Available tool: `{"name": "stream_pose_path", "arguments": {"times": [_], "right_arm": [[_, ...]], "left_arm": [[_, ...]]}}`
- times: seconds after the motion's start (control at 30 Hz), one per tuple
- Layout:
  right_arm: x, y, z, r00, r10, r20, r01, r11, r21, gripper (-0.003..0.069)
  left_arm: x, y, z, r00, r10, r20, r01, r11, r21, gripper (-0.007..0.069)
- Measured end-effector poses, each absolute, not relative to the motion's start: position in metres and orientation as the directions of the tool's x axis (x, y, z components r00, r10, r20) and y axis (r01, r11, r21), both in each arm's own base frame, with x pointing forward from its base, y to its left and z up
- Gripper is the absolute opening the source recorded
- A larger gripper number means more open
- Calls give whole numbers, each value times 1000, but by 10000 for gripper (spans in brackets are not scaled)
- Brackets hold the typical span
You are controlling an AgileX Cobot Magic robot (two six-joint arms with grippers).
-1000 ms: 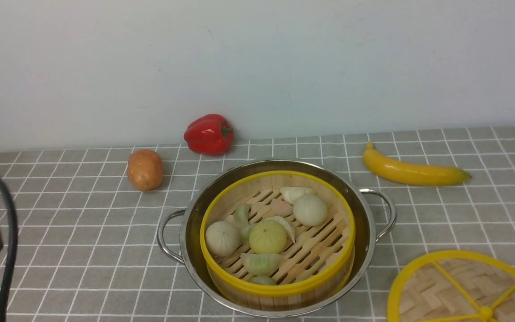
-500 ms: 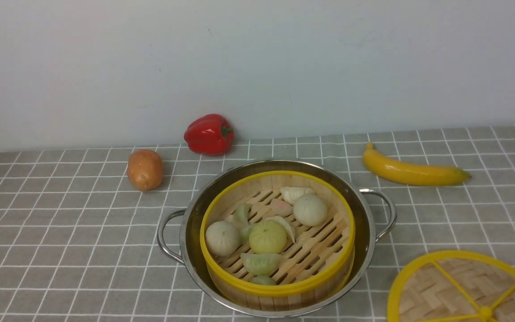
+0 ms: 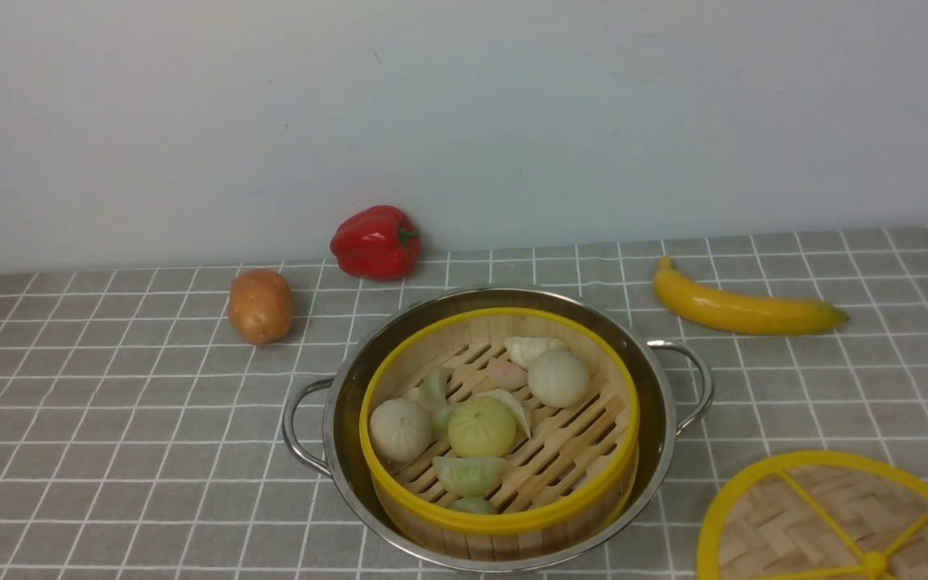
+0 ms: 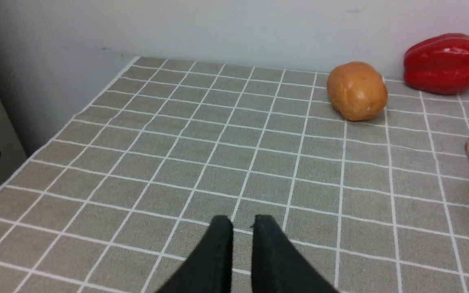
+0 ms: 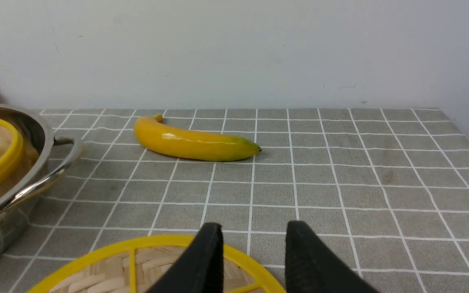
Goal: Place the steamer in the pot on the grey tablecloth, and put the lid on the steamer.
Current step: 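Move the gripper down to the bamboo steamer lid and grasp its center knob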
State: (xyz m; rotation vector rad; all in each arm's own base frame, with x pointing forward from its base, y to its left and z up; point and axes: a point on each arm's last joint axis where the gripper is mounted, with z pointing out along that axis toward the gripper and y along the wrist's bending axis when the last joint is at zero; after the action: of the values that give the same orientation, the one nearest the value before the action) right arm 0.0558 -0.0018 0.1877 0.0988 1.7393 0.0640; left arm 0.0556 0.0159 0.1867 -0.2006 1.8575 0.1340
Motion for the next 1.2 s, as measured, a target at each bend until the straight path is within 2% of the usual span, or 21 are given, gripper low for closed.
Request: {"name": "stream_pose_path", "arguments": {"times": [0.27, 0.4, 1.2], "right_arm": [[56, -2, 188, -168, 102, -981, 30, 995, 98, 243], [56, -2, 188, -168, 102, -981, 30, 995, 98, 243], [56, -2, 188, -168, 102, -981, 30, 995, 98, 243]], "left_arm": [[53, 5, 177, -296, 86, -951, -50, 993, 105, 85], [53, 4, 177, -296, 144, -944, -20, 987, 157, 85], [53, 4, 177, -295, 110, -949, -28, 992, 124, 103]]}}
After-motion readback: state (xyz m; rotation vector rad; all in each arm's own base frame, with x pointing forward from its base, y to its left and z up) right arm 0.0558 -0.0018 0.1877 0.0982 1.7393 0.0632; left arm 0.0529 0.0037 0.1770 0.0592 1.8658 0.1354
